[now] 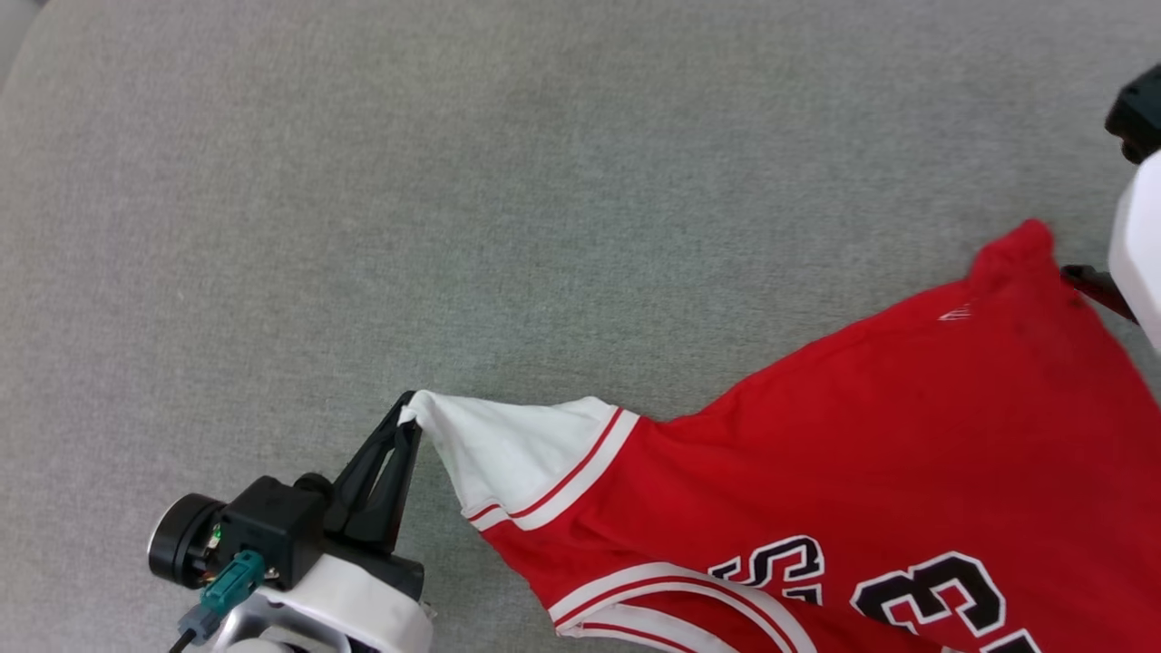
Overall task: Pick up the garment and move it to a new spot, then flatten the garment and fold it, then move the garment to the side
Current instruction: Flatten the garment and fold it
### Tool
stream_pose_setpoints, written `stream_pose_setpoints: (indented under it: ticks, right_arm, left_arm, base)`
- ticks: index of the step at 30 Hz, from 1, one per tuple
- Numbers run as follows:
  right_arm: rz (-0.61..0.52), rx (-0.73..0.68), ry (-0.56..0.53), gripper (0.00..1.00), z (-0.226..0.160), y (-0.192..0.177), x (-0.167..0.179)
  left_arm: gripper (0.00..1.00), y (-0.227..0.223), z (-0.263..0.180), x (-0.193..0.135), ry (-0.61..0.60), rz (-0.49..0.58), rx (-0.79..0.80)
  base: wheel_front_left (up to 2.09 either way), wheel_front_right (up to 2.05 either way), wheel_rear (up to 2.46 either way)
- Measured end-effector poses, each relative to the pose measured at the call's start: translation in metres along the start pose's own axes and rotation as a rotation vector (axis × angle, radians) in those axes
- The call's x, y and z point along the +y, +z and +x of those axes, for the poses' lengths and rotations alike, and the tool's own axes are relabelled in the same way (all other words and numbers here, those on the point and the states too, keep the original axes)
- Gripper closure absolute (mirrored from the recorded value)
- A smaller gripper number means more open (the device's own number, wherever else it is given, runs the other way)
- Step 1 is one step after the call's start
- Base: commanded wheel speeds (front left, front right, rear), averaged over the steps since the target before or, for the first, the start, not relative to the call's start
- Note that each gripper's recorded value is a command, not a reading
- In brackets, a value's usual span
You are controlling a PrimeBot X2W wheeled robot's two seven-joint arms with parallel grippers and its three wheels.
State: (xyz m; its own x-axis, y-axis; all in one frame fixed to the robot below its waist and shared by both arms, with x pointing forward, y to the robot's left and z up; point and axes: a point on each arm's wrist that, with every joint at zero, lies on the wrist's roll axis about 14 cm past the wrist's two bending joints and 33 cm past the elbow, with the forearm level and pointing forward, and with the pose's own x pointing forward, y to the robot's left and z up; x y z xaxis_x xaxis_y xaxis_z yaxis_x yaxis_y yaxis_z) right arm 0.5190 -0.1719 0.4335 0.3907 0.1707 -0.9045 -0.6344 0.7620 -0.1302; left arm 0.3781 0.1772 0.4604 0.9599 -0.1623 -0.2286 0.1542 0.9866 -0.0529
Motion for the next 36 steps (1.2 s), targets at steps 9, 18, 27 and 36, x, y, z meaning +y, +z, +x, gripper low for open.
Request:
stream_pose_setpoints:
  ticks: [9,18,27,36]
  right_arm:
    - [-0.034,0.092,0.068,0.00,0.066,-0.005,0.019]
    - [-0.010,-0.006,0.108,1.00,0.062,0.004,0.028]
    - [-0.017,-0.322,0.050,1.00,-0.003,0.048,0.019]
    - [-0.018,-0.674,-0.100,1.00,-0.094,0.092,-0.012]
  left_arm:
    - [1.00,-0.020,0.013,0.005,0.014,-0.010,0.047]
    - [1.00,-0.016,0.015,0.006,0.019,-0.011,0.024]
    - [1.00,0.022,0.008,0.010,0.032,0.023,-0.100]
    - [1.00,0.117,0.023,0.005,-0.054,0.167,-0.351]
  base:
    - [0.00,0.00,0.00]
    - [0.00,0.00,0.00]
    - [0.00,0.00,0.00]
    - [0.00,0.00,0.00]
